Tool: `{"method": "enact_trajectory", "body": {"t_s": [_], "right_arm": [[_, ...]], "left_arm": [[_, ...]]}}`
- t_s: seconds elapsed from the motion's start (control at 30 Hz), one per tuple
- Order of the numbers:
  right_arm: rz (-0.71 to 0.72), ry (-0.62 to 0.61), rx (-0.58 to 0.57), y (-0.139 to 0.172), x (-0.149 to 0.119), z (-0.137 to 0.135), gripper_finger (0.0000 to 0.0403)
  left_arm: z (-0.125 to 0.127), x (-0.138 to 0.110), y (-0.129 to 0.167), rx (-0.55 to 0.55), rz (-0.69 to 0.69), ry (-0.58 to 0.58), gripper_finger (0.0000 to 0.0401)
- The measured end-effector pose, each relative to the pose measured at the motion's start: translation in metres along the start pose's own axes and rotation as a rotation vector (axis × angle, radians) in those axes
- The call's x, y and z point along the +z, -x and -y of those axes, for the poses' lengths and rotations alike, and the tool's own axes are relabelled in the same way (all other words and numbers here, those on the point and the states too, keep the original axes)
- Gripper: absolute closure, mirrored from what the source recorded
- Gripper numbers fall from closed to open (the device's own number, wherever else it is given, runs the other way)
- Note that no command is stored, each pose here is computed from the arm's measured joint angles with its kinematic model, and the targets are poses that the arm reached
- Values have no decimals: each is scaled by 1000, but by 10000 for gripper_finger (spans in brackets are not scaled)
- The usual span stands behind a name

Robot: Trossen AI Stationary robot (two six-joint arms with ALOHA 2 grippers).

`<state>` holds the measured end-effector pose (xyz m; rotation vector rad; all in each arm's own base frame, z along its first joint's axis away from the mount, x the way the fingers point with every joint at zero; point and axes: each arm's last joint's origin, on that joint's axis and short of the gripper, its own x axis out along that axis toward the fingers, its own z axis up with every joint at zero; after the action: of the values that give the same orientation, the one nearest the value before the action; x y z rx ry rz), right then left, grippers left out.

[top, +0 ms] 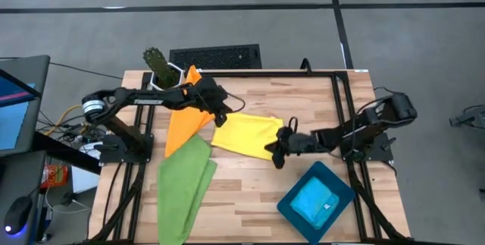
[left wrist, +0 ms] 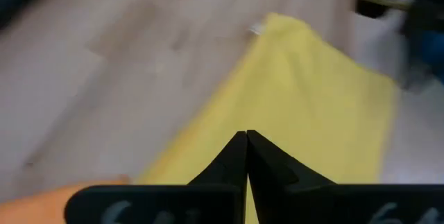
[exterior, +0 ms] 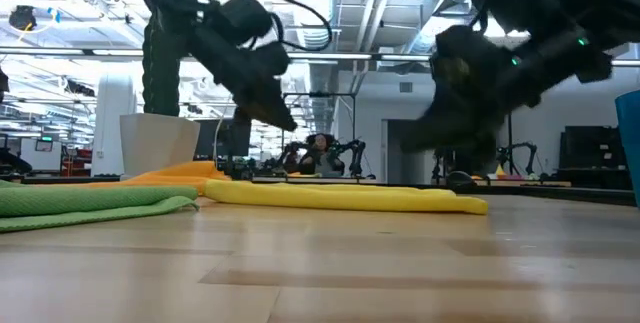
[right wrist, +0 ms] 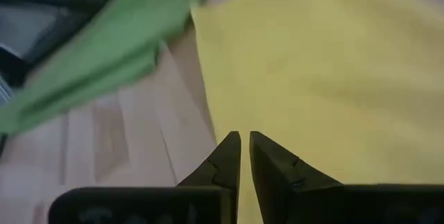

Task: Fold microfiber towels
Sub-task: Fold the yellow microfiber towel

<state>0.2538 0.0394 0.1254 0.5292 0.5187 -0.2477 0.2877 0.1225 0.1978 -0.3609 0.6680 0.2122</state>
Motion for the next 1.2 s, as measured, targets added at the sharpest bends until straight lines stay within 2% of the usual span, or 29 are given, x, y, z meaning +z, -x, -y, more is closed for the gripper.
{"method": "enact_trajectory", "body": {"t_s": [0.13,0.2,0.3,0.4,0.5,0.7,0.83,0.97,1.07,1.2], "right_arm": [[-99,-9,-33,-11,-26,0,345],[-132,-33,-47,-15,-34,2,345],[-138,-59,-55,-19,-38,3,345],[-139,-61,-60,-20,-39,4,345],[-139,-54,-55,-19,-38,4,345],[-135,-30,-32,-17,-35,2,345],[-31,7,50,-13,-15,-14,345],[38,88,47,-20,-1,-28,345],[10,116,10,-32,-4,-26,345],[-117,89,-56,-45,-24,-14,345]], "left_arm": [[24,-23,-4,-165,-79,-59,401],[37,-40,-13,-201,-133,-102,401],[49,-68,-25,-184,-203,-136,401],[59,-84,-31,-197,-223,-170,401],[62,-100,-34,-125,-279,-178,401],[68,-111,-33,-115,-279,-180,401],[68,-111,-32,-95,-272,-164,401],[69,-110,-34,-98,-242,-151,401],[70,-109,-34,-79,-227,-154,401],[73,-110,-34,-79,-225,-163,401]]}}
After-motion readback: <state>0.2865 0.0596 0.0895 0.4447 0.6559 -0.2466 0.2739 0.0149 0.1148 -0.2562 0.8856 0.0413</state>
